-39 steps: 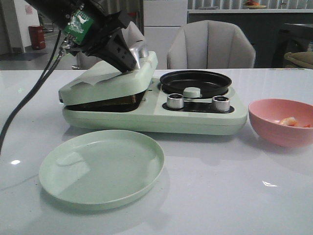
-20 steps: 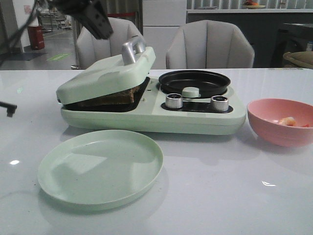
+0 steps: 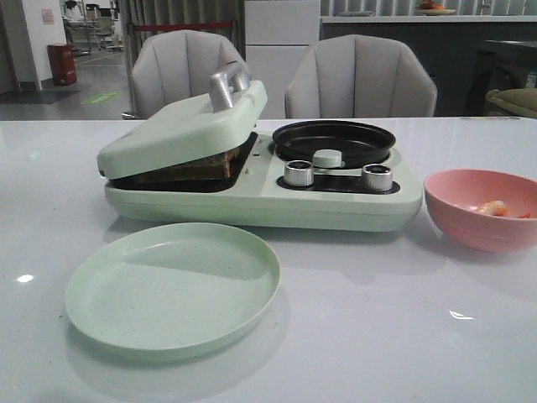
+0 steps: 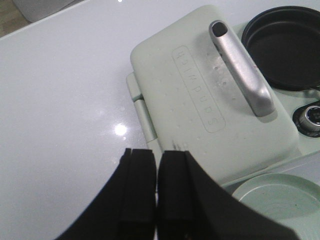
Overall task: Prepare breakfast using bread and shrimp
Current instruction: 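Release the lid handle and withdraw the left gripper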
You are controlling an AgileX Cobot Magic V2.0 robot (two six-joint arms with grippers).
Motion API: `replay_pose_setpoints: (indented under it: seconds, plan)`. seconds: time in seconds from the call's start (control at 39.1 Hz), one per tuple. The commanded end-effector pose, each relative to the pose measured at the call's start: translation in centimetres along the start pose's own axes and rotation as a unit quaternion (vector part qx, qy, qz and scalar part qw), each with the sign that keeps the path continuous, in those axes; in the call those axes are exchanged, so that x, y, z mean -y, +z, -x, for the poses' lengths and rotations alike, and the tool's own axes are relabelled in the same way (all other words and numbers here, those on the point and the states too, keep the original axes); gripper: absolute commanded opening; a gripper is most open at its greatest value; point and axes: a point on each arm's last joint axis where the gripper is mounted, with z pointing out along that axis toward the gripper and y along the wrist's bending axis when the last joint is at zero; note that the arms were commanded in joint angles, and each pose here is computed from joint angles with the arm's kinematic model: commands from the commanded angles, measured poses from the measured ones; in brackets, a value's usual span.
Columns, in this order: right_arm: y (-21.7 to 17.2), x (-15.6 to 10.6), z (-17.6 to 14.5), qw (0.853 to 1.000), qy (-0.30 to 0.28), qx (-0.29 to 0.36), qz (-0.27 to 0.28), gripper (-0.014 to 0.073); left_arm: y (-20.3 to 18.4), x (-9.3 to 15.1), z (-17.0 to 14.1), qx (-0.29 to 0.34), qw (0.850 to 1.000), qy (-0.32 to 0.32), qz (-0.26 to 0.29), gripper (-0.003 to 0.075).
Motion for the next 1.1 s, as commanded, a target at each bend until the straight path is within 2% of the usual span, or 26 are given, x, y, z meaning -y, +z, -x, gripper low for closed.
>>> replay_pose_setpoints:
  seconds: [0.0,0.33,0.72,1.07]
  plan:
    - [-0.2,0.0,1.6,0.999,-0.006,0.05,0.0,0.0605,-4.1,0.0,0.4,0.09,0.996,-0.006,0.021,0.0118]
    - [-0.2,0.0,1.6,0.999,-0.006,0.05,0.0,0.0605,-7.2,1.3,-5.4,0.141,0.989,-0.029,0.033,0.0118]
    - [-0.2,0.0,1.6,0.999,-0.006,0.051,0.0,0.0605,-10.7,3.3,-14.3,0.221,0.973,-0.042,0.043,0.0118]
    - [-0.2,0.0,1.6,0.999,-0.006,0.051,0.0,0.0605,-11.3,4.9,-21.6,0.273,0.959,-0.066,0.04,0.0117]
